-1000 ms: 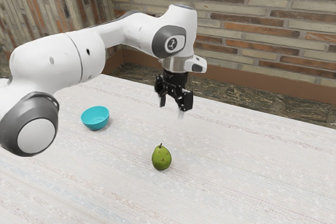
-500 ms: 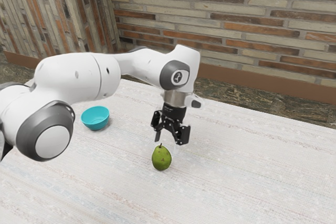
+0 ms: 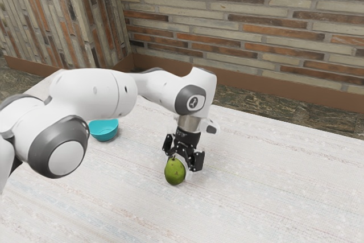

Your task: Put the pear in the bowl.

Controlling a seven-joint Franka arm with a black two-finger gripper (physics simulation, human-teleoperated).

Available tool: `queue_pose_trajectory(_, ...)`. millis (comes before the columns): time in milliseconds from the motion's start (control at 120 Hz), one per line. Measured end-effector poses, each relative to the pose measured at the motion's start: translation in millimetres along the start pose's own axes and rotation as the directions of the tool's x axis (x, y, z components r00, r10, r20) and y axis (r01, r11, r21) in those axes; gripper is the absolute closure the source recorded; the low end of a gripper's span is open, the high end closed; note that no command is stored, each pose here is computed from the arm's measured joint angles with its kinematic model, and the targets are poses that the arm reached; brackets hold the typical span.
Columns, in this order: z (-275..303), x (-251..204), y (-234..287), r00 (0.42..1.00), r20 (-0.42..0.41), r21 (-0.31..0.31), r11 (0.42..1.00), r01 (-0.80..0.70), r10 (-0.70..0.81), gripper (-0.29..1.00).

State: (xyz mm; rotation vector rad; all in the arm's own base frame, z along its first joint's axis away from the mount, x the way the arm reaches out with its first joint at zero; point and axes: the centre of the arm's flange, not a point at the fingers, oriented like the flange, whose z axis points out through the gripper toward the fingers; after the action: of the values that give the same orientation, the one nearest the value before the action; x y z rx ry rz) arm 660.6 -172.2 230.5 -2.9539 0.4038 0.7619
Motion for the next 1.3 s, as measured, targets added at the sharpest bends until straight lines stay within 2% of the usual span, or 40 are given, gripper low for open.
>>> queue_pose_trajectory(333, 4.6, -4.6, 1.6, 0.999, 0.044, -0.003, 1.0, 0.021, -0.02, 0.11)
queue_pose_trajectory(842, 2.4, -14.1, -5.3, 0.994, 0.093, 0.007, 0.998, 0.065, -0.066, 0.44)
queue_pose_trajectory(1058, -18.6, -29.4, -31.1, 0.99, 0.096, 0.019, 0.994, 0.106, -0.107, 0.35)
queue_pose_trajectory(1300, -52.8, -59.3, -104.8, 0.977, 0.079, 0.063, 0.979, 0.192, -0.197, 0.31)
